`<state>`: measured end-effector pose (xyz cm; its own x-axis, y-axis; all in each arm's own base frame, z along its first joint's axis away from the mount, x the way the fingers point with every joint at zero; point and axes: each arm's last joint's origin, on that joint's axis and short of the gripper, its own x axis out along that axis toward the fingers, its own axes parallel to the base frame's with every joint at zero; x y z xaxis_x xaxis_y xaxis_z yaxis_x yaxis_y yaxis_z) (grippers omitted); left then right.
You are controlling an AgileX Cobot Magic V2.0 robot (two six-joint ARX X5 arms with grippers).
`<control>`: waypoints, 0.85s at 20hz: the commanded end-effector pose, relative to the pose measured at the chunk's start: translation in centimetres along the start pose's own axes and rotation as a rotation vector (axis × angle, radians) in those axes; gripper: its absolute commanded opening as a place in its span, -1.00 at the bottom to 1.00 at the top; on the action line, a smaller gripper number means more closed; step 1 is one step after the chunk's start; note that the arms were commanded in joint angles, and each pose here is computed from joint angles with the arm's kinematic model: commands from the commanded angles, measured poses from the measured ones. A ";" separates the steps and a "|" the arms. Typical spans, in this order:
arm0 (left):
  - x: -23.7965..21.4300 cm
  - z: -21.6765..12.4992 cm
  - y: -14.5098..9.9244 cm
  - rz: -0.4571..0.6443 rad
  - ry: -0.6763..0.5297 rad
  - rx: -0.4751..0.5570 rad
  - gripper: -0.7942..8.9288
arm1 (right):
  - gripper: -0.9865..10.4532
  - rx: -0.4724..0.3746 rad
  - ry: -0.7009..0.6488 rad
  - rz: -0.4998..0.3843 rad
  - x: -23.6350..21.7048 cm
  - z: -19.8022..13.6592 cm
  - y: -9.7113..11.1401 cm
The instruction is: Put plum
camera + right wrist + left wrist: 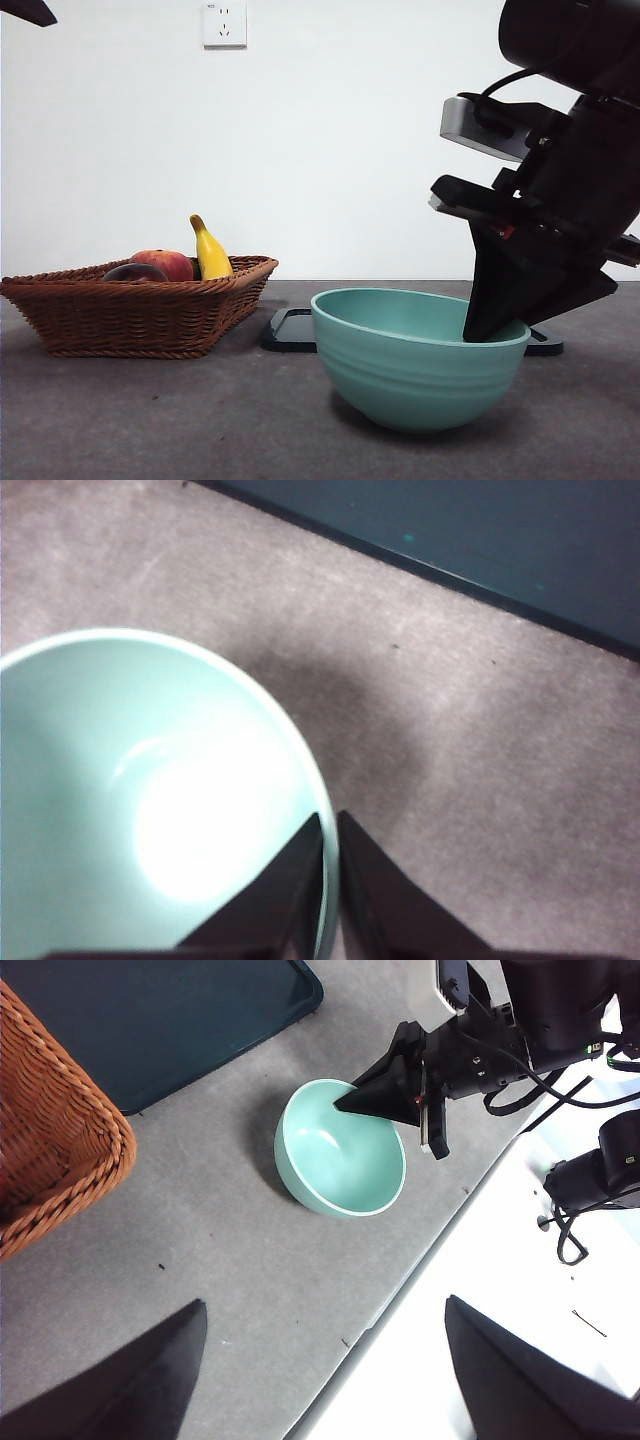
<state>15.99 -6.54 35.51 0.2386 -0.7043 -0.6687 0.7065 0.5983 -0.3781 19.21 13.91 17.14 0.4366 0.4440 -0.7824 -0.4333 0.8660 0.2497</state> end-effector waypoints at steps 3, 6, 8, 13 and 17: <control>-0.1 0.3 -0.1 -0.005 -0.005 0.021 -0.07 | -0.81 0.009 0.011 0.004 0.3 -0.1 0.1; -0.1 0.3 -0.1 -0.005 -0.005 0.021 -0.07 | -0.52 0.028 0.004 0.006 0.2 0.1 0.2; -0.1 0.3 -0.1 -0.005 -0.006 0.022 -0.07 | -0.36 0.031 -0.011 0.010 -0.1 0.3 0.3; -0.1 0.3 -0.1 -0.005 -0.005 0.022 -0.07 | -0.35 0.021 -0.093 0.034 -2.7 1.5 0.9; -0.1 0.3 -0.1 -0.005 -0.005 0.022 -0.07 | -0.35 -0.003 -0.159 0.054 -7.2 2.6 1.7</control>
<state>15.98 -6.53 35.50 0.2373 -0.7039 -0.6695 0.7058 0.5985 -0.3791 17.28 12.54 24.24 0.5290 0.5101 -0.6782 -0.4502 0.8461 0.2852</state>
